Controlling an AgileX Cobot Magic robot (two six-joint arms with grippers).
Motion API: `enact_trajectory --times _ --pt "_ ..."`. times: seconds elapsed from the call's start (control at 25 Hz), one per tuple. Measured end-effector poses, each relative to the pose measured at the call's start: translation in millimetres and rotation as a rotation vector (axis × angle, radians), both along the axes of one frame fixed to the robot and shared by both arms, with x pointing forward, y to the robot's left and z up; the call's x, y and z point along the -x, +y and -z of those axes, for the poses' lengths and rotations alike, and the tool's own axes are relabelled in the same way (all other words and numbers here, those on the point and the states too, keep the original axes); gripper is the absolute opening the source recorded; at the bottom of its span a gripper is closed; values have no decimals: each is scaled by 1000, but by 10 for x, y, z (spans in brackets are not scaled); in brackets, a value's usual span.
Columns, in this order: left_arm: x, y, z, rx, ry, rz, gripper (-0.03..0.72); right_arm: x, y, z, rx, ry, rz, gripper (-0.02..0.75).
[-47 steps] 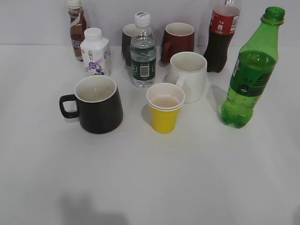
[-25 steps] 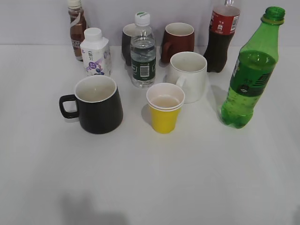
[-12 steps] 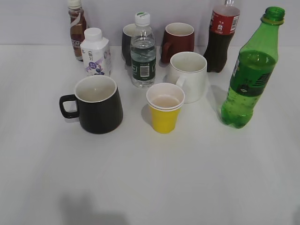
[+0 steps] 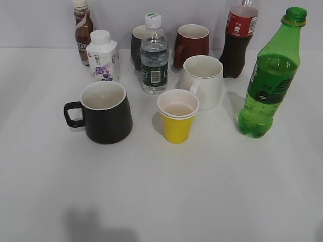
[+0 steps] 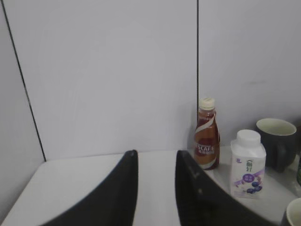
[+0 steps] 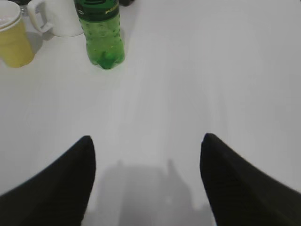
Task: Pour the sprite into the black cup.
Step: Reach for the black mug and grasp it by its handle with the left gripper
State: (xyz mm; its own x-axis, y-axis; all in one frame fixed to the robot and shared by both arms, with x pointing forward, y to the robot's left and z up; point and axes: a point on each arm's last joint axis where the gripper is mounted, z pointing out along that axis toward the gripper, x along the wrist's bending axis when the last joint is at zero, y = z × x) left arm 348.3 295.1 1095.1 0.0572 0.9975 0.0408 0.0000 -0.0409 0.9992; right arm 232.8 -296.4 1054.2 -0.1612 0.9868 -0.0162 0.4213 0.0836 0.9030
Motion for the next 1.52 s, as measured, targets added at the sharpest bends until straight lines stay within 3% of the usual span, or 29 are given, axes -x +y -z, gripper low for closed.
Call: enact_trajectory --times 0.36,0.52,0.72,0.84,1.0,1.4,1.52 --pt "-844 -89 374 -8 90 31 232 0 0 0 0 0 0 519" --pt "-1011 -297 781 -21 156 130 235 0 1 0 -1 0 -1 519" --pt "-912 -580 1406 -50 269 283 261 0 2 0 -2 0 -1 519" --pt "-906 -719 1587 -78 285 374 307 0 2 0 -2 0 -1 519" --pt "-920 -831 1716 -84 260 452 346 0 2 0 -2 0 -1 519" --pt "-1161 -885 1843 -51 251 411 350 0 2 0 -2 0 -1 519" --pt "-1285 -931 1870 -51 248 411 318 0 2 0 -2 0 -1 519"
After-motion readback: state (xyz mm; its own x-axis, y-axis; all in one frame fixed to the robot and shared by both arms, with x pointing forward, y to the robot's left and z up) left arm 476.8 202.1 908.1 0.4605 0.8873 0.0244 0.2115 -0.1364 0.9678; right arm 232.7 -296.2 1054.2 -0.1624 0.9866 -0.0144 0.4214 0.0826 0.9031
